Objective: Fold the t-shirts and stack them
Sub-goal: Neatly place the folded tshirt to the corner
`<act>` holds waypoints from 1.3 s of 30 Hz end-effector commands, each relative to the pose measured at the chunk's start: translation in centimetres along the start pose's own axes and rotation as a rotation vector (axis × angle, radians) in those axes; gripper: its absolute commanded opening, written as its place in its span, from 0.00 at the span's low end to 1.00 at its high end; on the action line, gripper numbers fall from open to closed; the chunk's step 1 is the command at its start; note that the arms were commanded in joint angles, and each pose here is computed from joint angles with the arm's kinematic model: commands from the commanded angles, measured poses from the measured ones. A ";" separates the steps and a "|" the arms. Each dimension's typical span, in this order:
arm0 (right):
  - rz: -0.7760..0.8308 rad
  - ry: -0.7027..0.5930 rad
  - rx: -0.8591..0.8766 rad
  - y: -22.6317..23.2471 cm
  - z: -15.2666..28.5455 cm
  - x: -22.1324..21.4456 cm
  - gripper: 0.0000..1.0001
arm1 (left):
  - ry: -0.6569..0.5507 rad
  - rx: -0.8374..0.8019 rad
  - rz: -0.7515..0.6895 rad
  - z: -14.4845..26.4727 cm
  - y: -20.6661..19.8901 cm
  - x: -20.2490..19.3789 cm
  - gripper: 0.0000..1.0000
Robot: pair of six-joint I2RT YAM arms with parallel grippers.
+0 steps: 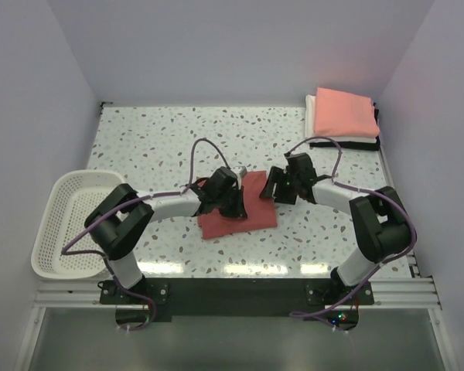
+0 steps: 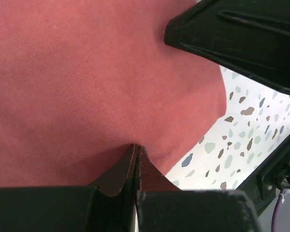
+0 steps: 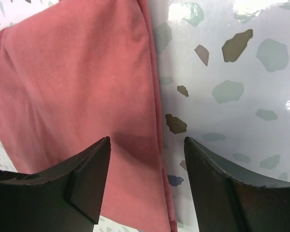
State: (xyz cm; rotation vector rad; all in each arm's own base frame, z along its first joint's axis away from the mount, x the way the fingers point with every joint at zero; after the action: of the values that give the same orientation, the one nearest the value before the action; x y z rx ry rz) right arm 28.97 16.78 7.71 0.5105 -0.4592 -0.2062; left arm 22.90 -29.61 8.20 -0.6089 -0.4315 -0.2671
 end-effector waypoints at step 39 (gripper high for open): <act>0.279 -0.167 -0.552 2.9 -0.9 8.4 0.00 | -0.291 0.124 -0.105 14.3 2.5 8.9 0.00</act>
State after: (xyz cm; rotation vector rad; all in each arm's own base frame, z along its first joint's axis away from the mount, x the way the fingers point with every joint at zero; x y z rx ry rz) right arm 35.29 19.08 9.55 0.0214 -0.5531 -0.0914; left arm 27.64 -21.26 21.77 -0.5644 -0.7632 -0.2098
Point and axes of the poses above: each gripper's point midway between its finger pads, its own z axis back along the fingers, its own y axis along the line the jaws close on, x = y × z, the point moved 6 cm from there along z, back along the fingers, and after that the axes turned 3 degrees about -z, right-handed, at the moved point
